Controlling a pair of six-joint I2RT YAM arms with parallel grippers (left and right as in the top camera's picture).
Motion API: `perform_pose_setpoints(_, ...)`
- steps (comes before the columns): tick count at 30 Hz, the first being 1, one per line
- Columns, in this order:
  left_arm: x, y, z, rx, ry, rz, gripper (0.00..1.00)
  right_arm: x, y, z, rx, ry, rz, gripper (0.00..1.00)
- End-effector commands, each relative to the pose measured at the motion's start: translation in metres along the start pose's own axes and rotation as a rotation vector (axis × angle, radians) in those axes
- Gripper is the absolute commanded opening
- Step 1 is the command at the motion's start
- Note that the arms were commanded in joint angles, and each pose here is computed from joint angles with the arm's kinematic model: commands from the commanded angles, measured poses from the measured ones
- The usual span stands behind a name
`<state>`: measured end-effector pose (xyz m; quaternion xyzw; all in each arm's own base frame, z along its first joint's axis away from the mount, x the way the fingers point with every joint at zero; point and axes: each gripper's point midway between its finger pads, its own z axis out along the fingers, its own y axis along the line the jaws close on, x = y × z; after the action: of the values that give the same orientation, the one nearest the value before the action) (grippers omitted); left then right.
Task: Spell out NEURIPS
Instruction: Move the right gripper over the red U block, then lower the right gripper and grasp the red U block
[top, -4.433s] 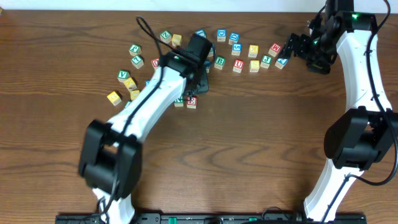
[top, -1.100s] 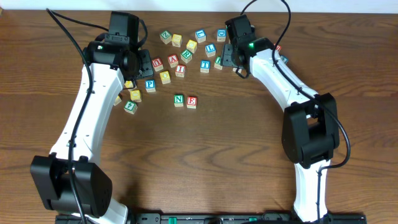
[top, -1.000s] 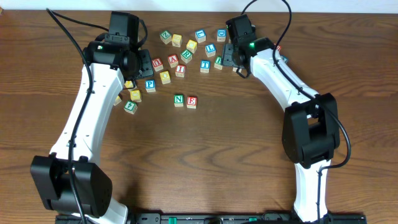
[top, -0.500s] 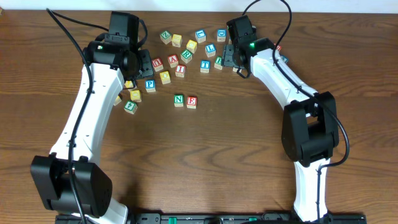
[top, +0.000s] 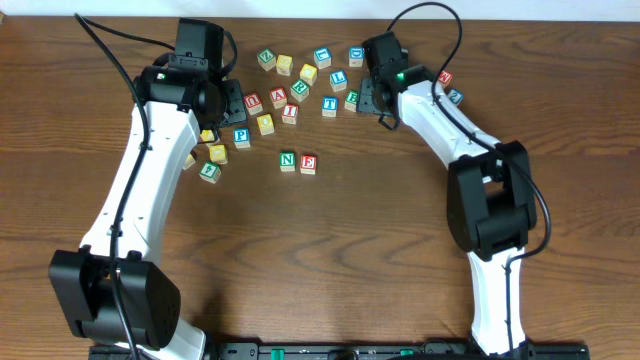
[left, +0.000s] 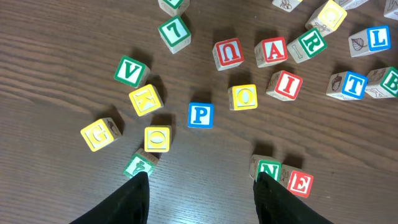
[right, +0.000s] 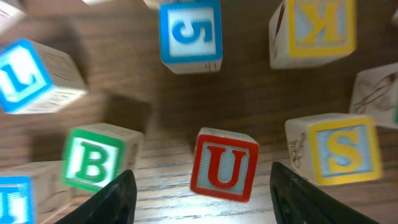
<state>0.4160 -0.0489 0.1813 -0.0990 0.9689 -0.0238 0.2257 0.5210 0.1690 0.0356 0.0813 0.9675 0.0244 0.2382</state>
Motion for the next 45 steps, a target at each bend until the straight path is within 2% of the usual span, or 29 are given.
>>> perform_pose_setpoints(1,0.001,0.002,-0.003,-0.007,-0.004,0.002,0.54,0.003,-0.009,0.010,0.030,0.010,0.019,0.61)
perform_pose_setpoints(5,0.001,0.002,-0.003,-0.007,-0.004,0.002,0.54,0.002,-0.012,0.010,0.042,0.004,0.019,0.56)
perform_pose_setpoints(18,0.001,0.002,-0.003,-0.007,-0.004,0.002,0.53,-0.001,-0.016,0.010,0.060,-0.011,0.022,0.26)
perform_pose_setpoints(29,0.001,0.002,-0.003,-0.007,-0.005,0.002,0.54,0.018,-0.021,0.006,0.078,0.073,0.006,0.20)
perform_pose_setpoints(45,0.000,0.001,-0.003,-0.006,-0.009,0.002,0.53,0.107,0.027,-0.019,-0.080,0.413,-0.065,0.18)
